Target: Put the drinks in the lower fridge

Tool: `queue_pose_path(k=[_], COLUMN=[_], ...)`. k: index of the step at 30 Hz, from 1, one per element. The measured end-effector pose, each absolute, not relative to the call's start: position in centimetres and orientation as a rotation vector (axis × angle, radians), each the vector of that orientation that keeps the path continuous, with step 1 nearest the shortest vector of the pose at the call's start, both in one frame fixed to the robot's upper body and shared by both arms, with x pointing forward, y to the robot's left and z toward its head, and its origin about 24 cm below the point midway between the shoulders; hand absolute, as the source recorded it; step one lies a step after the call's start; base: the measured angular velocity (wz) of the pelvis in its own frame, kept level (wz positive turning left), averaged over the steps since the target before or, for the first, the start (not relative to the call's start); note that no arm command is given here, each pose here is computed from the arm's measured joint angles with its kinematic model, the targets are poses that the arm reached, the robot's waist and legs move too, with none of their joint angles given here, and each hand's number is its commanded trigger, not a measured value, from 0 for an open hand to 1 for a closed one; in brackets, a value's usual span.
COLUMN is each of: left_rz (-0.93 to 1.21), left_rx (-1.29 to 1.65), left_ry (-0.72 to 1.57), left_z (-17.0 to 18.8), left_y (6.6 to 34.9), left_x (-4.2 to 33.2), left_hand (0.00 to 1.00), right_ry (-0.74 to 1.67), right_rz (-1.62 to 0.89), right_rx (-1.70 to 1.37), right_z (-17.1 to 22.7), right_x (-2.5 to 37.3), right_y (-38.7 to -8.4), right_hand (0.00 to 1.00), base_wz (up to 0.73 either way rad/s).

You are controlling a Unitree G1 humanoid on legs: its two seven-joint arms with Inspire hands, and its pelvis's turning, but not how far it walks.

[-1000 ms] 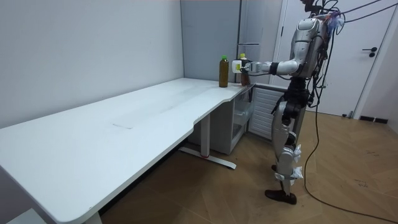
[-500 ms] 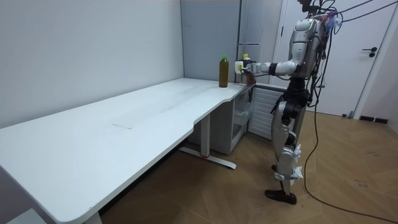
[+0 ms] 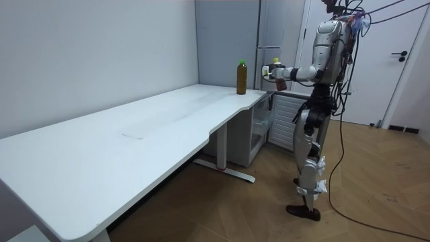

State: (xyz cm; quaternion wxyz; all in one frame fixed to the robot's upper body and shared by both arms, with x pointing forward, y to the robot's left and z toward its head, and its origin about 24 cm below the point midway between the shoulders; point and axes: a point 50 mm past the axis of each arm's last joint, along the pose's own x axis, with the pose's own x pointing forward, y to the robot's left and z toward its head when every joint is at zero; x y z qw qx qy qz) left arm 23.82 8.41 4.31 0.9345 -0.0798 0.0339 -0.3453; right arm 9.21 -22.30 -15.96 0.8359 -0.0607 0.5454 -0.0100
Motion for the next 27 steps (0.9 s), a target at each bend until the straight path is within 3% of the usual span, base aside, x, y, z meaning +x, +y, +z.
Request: queue_pose_path(k=[27], left_rz=[-0.742], left_rx=[-0.121], left_ry=[0.133], left_z=[2.9], left_y=[9.8], left_x=[22.7], left_hand=[1.0], right_ry=[1.143], right_rz=[0.006], right_rx=[-0.082], right_z=[-15.9], right_x=[9.0], right_y=[-22.0], right_hand=[0.0], base_wz=[0.0])
